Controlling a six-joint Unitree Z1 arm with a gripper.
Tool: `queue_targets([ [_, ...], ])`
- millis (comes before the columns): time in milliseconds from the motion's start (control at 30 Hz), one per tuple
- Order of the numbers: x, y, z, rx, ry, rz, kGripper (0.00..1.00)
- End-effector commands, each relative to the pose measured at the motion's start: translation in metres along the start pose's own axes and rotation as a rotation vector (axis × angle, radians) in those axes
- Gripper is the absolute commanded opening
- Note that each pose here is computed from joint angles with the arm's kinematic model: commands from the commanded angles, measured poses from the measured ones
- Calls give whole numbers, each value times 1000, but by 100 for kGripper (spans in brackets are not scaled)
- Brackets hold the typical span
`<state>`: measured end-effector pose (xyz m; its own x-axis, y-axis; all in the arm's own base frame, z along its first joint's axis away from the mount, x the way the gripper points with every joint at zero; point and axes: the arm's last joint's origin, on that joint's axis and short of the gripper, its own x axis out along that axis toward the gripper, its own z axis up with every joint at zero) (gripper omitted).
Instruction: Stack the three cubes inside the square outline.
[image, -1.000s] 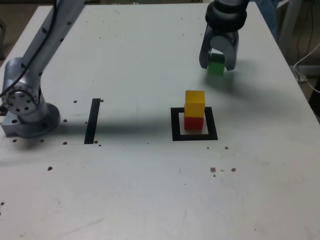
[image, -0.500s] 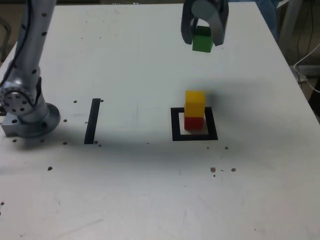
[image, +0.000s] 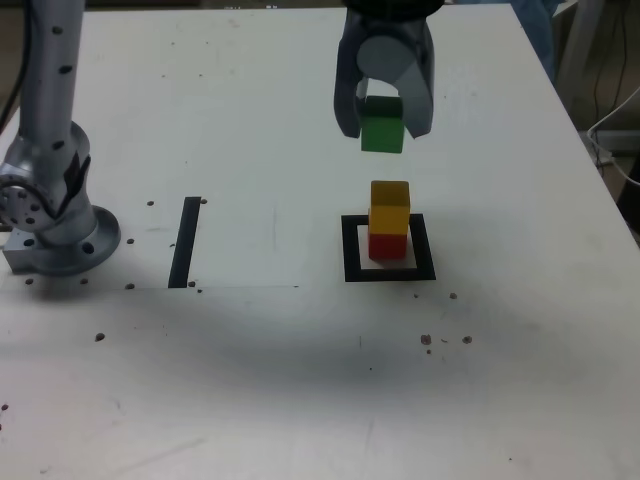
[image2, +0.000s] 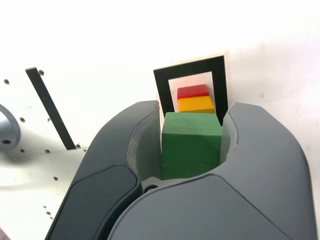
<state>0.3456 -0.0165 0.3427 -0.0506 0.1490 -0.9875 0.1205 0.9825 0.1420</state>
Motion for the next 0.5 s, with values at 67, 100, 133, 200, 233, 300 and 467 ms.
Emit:
queue_targets([
  [67, 7, -4, 2, -41, -10, -12, 12],
  [100, 9, -5, 3, -52, -12, -16, 12],
  [133, 11, -6, 5, -61, -14, -19, 12],
  [200, 13, -8, 6, -74, -17, -22, 12],
  [233, 14, -9, 7, -78, -17, -23, 12],
  [300, 15, -10, 8, -82, -14, -21, 12],
  [467, 21, -11, 10, -83, -1, -24, 12],
])
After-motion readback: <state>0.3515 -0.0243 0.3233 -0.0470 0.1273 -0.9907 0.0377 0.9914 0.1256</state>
